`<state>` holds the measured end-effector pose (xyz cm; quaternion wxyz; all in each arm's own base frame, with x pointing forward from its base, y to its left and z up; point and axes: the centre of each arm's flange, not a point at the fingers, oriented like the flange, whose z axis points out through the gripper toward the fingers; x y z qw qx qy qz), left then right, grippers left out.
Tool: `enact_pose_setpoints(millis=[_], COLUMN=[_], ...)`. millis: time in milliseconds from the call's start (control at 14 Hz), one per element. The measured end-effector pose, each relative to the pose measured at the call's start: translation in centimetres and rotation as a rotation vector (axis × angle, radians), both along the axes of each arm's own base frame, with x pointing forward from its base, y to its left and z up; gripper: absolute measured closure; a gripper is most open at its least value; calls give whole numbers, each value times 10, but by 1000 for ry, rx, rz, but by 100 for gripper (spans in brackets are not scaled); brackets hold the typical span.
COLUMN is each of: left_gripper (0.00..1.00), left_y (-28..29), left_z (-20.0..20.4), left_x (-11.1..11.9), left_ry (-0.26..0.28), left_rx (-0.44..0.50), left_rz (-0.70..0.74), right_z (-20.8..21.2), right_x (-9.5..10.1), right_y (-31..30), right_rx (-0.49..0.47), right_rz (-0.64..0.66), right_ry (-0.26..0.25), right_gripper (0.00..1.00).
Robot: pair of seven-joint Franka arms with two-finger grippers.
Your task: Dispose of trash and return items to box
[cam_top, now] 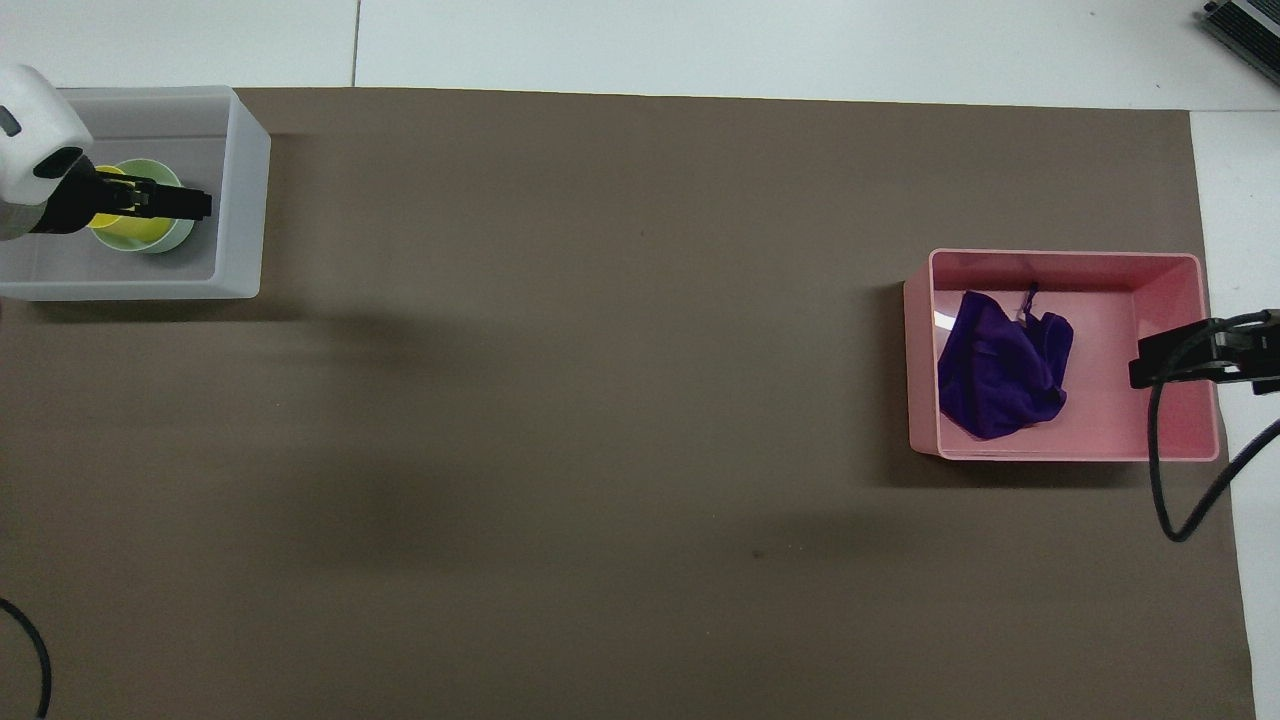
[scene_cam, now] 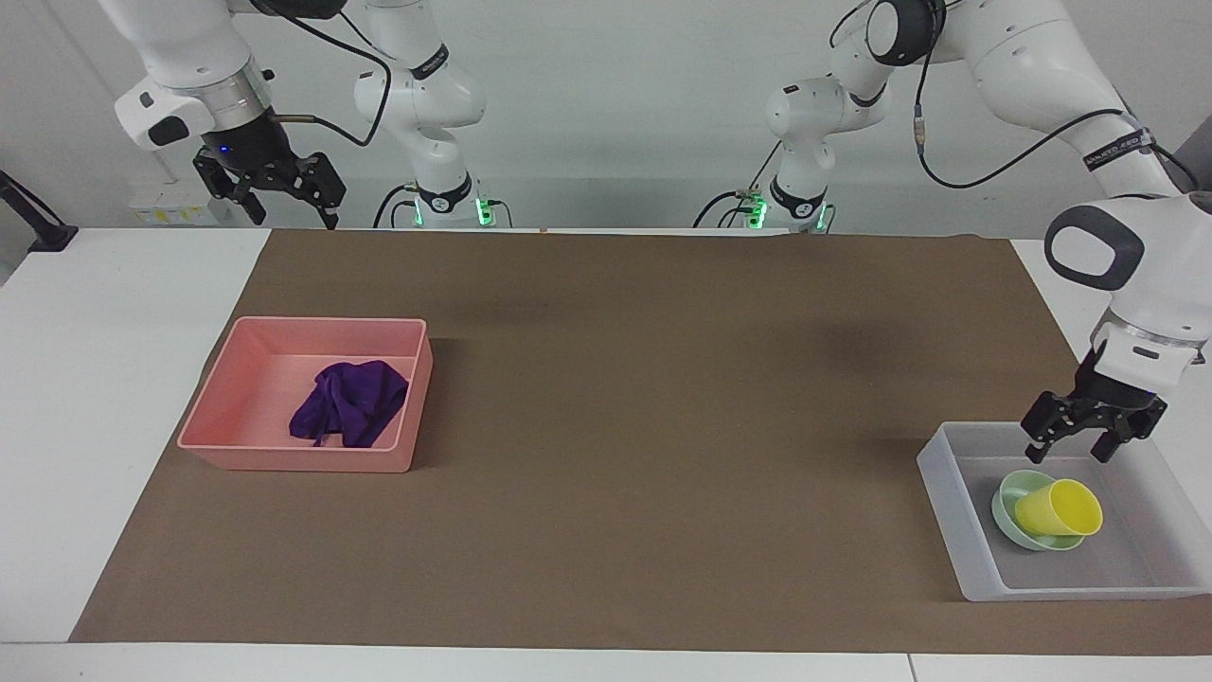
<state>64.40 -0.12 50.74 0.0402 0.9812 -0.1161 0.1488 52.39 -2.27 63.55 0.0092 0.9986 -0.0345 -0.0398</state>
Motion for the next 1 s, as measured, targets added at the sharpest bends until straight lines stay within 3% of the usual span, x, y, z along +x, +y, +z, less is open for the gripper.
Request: enact_pose_setpoints(millis=[357,786,1000], left_gripper=[0,0,0], left_y=[-35,-82,-82], left_z=[48,95,115], left_x=[-33,-49,-57], left_ry=[34,42,94], left_rx=[34,65,67], left_rz=[-79,-85,-81], right_z=[-3,-2,-2], right_x=[1,1,1], right_y=[-4,-3,0], right_rx=[-38,-33,-9], right_rz=[0,1,1], right_ry=[-4,-11,-13], right_gripper=[0,0,0])
